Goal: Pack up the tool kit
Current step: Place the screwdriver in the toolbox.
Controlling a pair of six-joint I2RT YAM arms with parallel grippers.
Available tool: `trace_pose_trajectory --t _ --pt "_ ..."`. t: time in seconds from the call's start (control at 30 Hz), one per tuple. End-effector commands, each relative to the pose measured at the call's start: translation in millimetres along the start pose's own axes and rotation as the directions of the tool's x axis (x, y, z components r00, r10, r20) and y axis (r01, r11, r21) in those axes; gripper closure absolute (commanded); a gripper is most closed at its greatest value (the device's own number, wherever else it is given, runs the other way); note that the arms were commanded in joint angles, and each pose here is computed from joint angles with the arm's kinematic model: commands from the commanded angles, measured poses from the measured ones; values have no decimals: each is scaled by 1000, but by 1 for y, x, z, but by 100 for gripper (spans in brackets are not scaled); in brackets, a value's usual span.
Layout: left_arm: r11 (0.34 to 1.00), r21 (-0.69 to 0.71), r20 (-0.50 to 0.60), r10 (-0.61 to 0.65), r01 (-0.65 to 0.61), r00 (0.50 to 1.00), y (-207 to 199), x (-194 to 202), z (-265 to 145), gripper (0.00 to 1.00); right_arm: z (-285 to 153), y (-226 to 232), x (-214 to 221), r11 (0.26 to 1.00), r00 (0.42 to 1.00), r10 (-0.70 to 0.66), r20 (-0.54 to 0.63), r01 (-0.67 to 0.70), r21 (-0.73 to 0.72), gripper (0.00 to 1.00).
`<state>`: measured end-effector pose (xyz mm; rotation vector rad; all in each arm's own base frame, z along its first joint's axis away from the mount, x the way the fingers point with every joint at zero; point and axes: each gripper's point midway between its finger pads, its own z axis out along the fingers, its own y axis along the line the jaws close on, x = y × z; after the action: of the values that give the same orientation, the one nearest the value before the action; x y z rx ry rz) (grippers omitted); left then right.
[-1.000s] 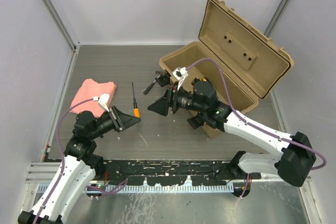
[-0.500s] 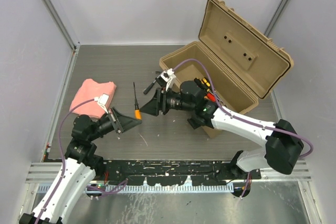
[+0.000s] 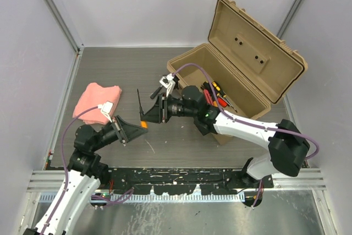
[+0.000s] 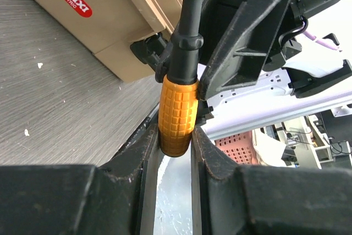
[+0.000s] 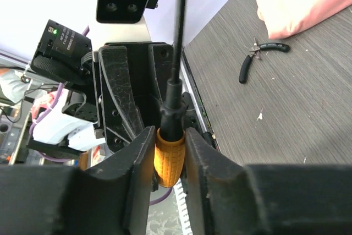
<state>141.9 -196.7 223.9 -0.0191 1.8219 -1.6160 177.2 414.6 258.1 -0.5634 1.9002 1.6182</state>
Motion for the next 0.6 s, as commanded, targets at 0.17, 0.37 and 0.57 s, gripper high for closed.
trace_pose_trajectory --t 0.17,0.37,0.57 --pt "996 67 4 60 -60 998 -20 -3 -2 100 7 41 -21 986 999 9 36 -3 -168 64" --pt "995 74 1 73 -73 997 -25 -5 -2 100 9 31 -22 991 998 14 57 -7 -134 60" --pt "994 76 -8 75 -74 997 -26 -3 -3 100 11 29 -22 993 999 24 41 -19 -120 82"
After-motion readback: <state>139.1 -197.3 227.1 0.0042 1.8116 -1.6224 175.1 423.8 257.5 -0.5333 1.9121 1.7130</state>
